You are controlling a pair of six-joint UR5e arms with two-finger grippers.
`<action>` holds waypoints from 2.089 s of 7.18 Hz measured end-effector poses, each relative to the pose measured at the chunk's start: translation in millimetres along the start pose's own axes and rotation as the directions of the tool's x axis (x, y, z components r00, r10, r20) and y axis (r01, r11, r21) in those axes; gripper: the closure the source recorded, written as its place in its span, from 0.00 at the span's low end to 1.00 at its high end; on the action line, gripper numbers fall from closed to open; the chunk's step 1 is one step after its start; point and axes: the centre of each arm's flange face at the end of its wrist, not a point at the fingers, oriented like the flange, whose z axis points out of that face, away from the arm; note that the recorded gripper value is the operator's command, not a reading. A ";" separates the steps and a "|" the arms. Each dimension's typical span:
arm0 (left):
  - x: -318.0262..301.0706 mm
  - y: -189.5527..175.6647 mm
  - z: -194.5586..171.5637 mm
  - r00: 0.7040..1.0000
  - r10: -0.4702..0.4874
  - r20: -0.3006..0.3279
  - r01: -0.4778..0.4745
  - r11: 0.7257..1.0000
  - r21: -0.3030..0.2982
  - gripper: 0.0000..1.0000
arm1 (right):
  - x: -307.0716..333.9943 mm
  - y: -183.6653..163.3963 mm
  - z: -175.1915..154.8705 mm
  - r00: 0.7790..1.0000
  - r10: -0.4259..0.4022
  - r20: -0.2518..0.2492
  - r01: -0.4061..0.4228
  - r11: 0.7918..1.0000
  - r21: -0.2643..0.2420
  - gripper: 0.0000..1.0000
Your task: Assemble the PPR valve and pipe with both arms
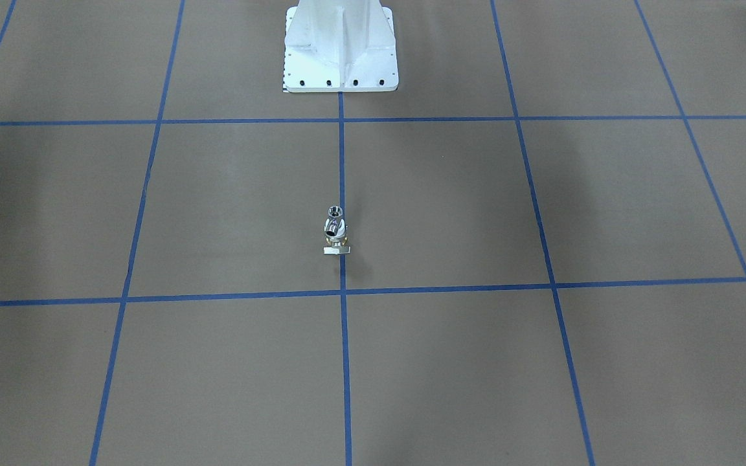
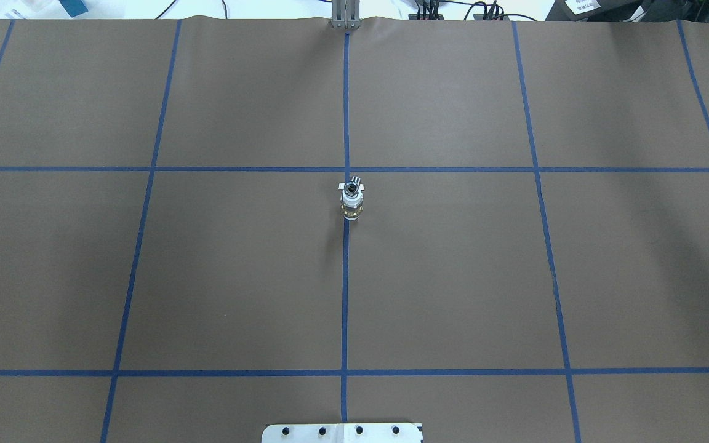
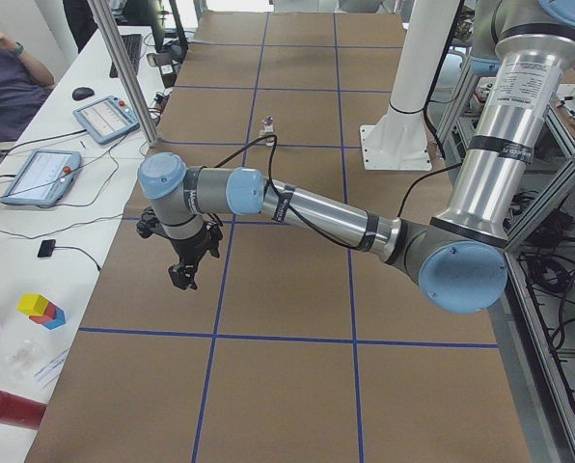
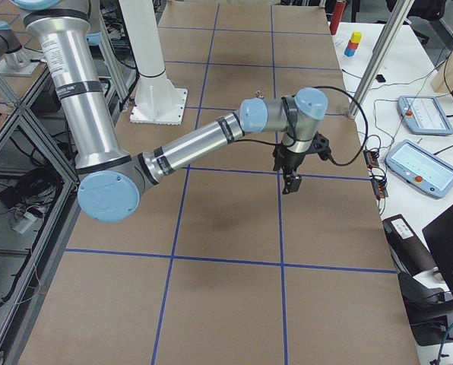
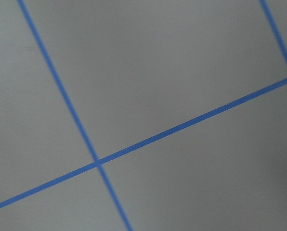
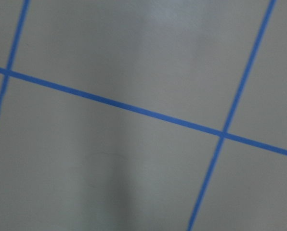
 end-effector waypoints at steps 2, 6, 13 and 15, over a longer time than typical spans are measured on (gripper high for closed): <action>-26.7 39.9 26.6 1.000 -0.007 0.011 0.007 1.000 0.017 0.00 | 53.4 37.1 25.2 0.998 0.060 -0.009 -0.061 0.998 -0.028 0.01; -40.7 86.8 52.9 0.983 -0.172 0.068 0.169 0.984 0.052 0.00 | 107.8 95.9 67.7 0.990 0.140 -0.001 -0.140 0.989 -0.040 0.01; -42.5 122.4 70.6 0.980 -0.184 0.073 0.181 0.982 0.049 0.00 | 116.2 111.1 80.2 0.971 0.239 -0.005 -0.239 0.971 0.002 0.01; -43.1 122.9 71.3 0.980 -0.185 0.072 0.182 0.982 0.048 0.00 | 114.7 108.4 78.3 0.967 0.255 -0.007 -0.255 0.966 0.030 0.01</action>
